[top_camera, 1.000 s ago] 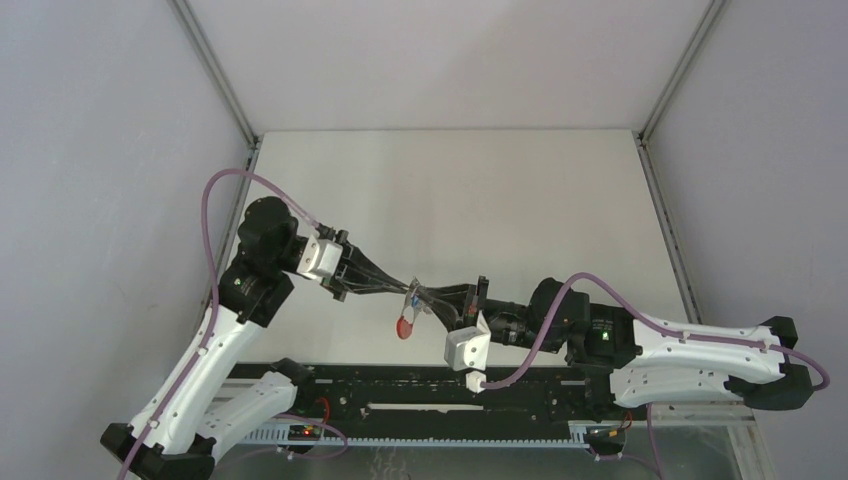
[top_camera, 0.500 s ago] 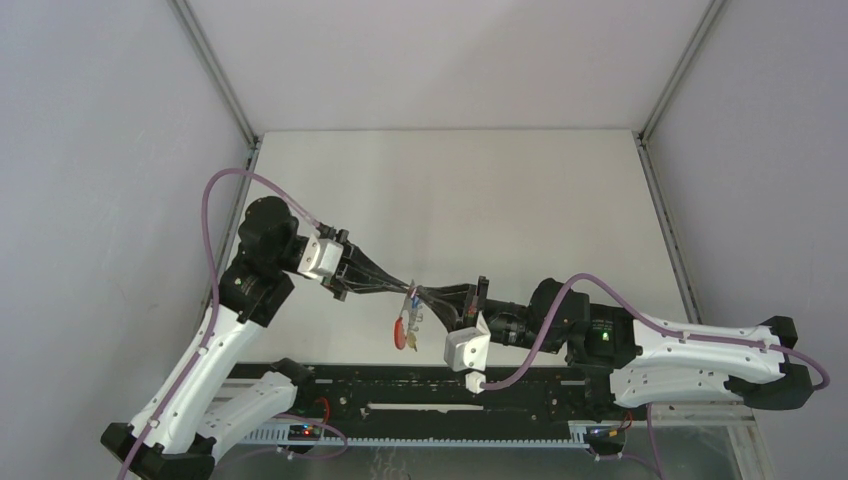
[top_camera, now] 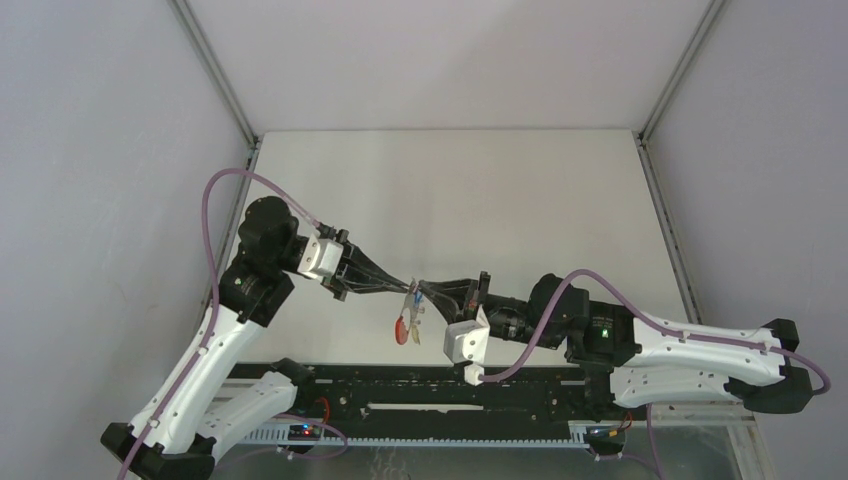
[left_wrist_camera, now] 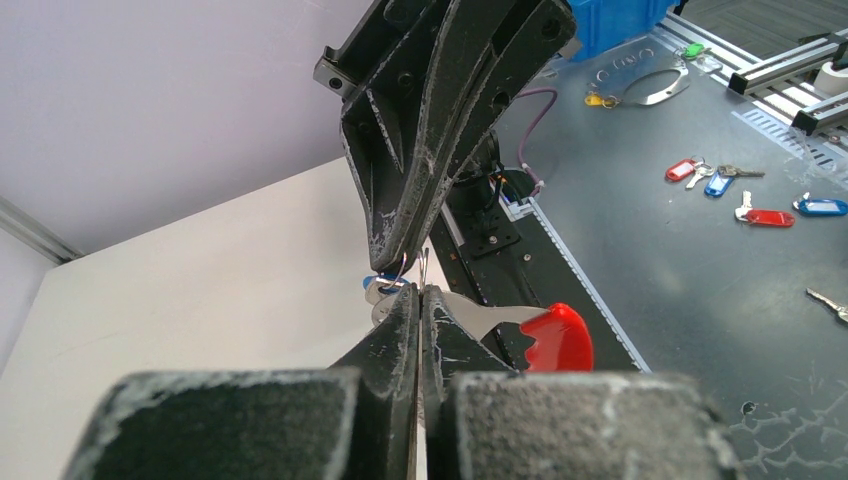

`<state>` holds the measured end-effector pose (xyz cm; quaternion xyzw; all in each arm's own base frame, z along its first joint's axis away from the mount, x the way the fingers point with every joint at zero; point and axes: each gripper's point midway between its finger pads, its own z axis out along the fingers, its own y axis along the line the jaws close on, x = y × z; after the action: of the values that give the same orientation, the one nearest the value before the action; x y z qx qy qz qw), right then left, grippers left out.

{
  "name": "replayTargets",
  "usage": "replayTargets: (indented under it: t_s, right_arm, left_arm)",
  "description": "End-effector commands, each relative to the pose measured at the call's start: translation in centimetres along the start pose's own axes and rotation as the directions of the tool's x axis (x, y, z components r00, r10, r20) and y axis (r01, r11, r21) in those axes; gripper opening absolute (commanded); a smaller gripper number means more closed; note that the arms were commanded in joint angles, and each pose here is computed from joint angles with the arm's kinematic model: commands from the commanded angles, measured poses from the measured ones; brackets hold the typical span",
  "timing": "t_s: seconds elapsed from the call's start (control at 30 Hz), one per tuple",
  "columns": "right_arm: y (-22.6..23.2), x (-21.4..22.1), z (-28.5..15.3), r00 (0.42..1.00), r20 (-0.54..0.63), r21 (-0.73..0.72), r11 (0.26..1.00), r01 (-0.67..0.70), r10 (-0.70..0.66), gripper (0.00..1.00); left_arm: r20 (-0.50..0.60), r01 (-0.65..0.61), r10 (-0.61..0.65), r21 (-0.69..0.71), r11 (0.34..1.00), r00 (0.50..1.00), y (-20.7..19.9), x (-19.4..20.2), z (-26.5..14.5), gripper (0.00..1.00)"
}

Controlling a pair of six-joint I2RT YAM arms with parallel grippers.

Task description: Put the keys on the keyring

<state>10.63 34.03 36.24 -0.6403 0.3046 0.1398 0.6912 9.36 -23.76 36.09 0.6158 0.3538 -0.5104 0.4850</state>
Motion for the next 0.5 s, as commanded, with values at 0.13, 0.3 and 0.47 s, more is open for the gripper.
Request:
replayTargets:
  t_s: [0.13, 0.3, 0.47]
  right_arm:
    - [-1.85, -1.01, -0.33, 0.999, 0.033, 0.048, 0.999, -0.024, 0.022, 0.00]
    - [-1.79, -1.09, -0.08, 0.999, 0.040, 0.047, 0.998, -0.030, 0.028, 0.00]
    - [-1.88, -1.12, 0.00, 0.999, 0.042, 0.051, 0.998, -0.032, 0.030, 0.00]
  left_arm:
    - [0.012, -0.086, 0.086, -0.004, 0.996, 0.996, 0.23, -1.79, 0.06, 0.00]
    - [0.007, -0.089, 0.089, -0.014, 0.996, 0.996, 0.51, -1.52, 0.06, 0.00]
    - [0.006, -0.090, 0.090, -0.017, 0.996, 0.996, 0.49, -1.41, 0.05, 0.00]
